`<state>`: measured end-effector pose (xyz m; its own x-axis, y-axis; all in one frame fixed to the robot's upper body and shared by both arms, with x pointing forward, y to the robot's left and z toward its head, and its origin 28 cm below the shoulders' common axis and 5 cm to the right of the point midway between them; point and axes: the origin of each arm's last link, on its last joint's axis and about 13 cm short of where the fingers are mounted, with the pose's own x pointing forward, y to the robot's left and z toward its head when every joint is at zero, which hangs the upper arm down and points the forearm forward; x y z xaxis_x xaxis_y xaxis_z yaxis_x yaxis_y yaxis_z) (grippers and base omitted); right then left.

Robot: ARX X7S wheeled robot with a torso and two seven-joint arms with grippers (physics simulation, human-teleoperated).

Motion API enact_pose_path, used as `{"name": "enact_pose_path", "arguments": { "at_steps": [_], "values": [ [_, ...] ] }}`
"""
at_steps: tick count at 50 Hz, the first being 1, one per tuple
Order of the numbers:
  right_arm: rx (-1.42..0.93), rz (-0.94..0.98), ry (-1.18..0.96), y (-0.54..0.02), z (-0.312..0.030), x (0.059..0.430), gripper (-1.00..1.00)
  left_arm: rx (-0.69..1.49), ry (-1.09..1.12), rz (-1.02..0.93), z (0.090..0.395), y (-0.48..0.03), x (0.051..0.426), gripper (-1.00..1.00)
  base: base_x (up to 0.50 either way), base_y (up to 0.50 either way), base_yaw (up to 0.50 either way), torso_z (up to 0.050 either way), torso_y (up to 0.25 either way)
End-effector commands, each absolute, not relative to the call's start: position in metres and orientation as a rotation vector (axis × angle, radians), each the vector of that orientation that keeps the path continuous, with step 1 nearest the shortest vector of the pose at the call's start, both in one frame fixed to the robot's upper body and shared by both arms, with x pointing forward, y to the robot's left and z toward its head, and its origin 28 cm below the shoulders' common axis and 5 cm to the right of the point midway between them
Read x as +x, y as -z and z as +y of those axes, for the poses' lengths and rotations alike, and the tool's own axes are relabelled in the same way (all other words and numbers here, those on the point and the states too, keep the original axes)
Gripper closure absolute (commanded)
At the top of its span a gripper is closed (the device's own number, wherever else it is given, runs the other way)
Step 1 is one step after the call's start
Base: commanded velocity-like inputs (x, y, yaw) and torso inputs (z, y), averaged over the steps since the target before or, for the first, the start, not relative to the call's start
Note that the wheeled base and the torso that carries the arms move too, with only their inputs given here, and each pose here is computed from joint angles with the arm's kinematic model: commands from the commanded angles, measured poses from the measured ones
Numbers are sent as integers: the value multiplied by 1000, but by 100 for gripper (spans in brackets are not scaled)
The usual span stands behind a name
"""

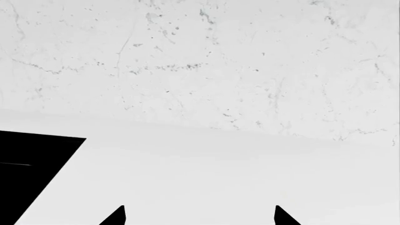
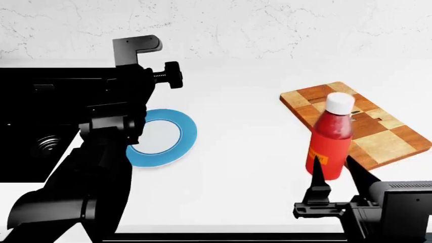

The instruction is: Pick the fish from the plate and place it on the cutting board. Then pick the condiment bottle from the cabinet and place it next to the cutting board.

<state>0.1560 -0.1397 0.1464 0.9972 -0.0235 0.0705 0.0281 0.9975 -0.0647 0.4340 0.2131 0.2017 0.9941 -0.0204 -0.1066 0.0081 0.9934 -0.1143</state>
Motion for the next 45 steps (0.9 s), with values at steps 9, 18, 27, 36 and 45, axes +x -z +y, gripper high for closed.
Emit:
{"name": "enact_pose_path", "arguments": {
  "at_steps": [9,18,27,36,45],
  "values": [
    [-112,-65,44,-130,-141,161,100,-115,16,106,213,-202,434,-100,0,0,0,0,0],
    [-94,-57,50,-124,-143,162,100,-113,16,105,213,-201,434,-100,0,0,0,0,0],
    [-86,-56,63,-123,-145,165,100,-111,17,104,213,-202,434,-100,0,0,0,1,1],
    [-81,-49,81,-118,-149,171,100,-109,18,104,213,-201,434,-100,0,0,0,0,0],
    [-89,-43,86,-116,-149,176,100,-108,18,104,213,-202,434,-100,0,0,0,0,0]
  ]
}}
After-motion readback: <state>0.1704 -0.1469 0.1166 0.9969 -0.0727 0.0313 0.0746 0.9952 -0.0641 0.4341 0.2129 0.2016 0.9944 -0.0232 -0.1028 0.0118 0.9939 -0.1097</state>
